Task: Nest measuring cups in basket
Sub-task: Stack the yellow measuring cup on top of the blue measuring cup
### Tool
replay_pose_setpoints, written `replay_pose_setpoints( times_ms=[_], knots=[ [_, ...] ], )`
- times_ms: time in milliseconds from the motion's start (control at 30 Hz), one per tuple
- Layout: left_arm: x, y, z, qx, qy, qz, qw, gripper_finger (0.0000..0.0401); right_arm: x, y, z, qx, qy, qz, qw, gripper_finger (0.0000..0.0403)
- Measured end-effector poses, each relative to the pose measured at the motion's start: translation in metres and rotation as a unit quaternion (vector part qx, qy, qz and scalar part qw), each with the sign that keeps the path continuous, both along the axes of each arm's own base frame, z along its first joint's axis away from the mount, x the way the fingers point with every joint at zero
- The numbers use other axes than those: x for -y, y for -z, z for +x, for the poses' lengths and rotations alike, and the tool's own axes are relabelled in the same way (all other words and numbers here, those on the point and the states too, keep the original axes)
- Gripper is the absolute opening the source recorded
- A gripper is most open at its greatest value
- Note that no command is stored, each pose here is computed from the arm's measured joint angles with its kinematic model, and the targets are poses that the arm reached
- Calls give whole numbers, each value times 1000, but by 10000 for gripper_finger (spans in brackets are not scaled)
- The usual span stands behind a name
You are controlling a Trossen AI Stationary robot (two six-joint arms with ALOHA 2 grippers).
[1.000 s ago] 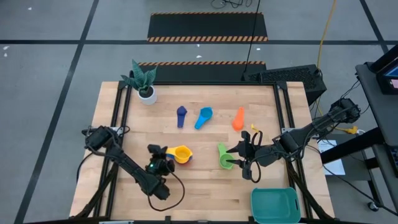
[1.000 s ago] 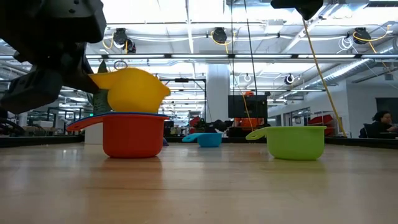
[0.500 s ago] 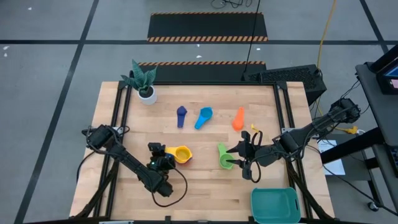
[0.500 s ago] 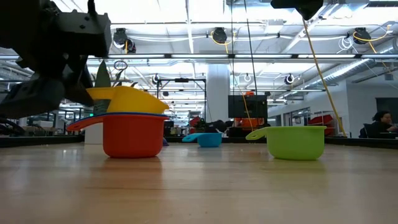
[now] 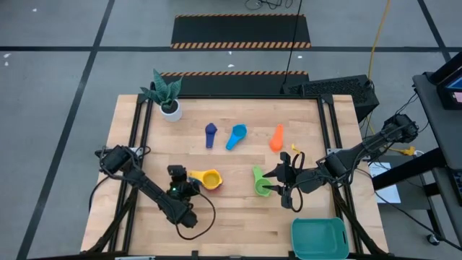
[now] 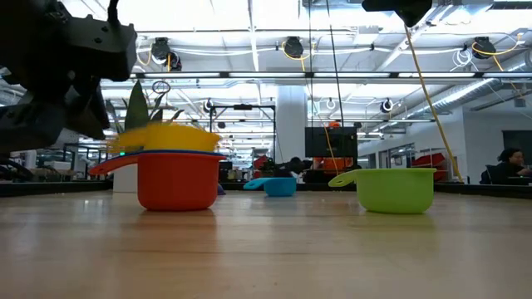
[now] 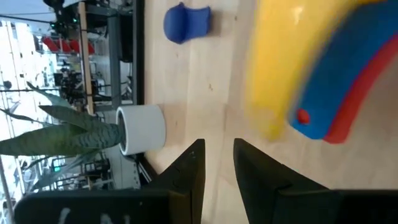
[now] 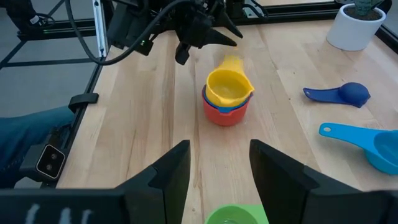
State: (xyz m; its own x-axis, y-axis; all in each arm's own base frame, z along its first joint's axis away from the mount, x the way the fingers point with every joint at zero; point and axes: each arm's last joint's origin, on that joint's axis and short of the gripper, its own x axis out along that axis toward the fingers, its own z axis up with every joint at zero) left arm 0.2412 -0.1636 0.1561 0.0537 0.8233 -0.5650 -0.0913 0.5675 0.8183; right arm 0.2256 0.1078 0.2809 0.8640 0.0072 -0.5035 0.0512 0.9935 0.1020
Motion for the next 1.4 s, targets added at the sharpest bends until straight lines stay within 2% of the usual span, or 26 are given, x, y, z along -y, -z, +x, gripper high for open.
replay_pose_setpoints(
  times_ms=[200, 300, 433, 633, 767, 933, 1033, 1167, 1267, 1400],
  knots=[
    [3, -2, -7, -13, -13, 0, 1000, 88, 0, 0, 0, 0, 0, 0, 1000, 160],
    [4, -4, -8, 1, -26, -3, 1000, 88, 0, 0, 0, 0, 0, 0, 1000, 160],
    [5, -17, -11, 41, -40, -20, 998, 88, 0, 0, 0, -1, 0, -1, 1000, 160],
    [6, -42, -17, 133, -62, -79, 986, 88, 0, 0, 0, -1, 1, 1, 1000, 160],
    [8, -58, -16, 160, -23, -140, 977, 89, 0, 0, 0, 0, 1, 2, 1000, 160],
    [7, -71, -6, 155, 50, -210, 964, 95, 0, 0, 0, 0, 1, 2, 1000, 160],
    [2, -75, 1, 145, 79, -214, 963, 136, 0, 0, 0, 0, 0, 1, 1000, 160],
    [-8, -76, 8, 116, 95, -206, 967, 228, 0, 0, 0, -1, -1, 1, 1000, 160],
    [-16, -71, 12, 74, 98, -231, 965, 291, -1, 0, 0, -3, -10, 7, 1000, 160],
    [-26, -60, 16, 48, 100, -251, 962, 338, -1, 0, 0, -3, -10, 8, 1000, 160]
  ],
)
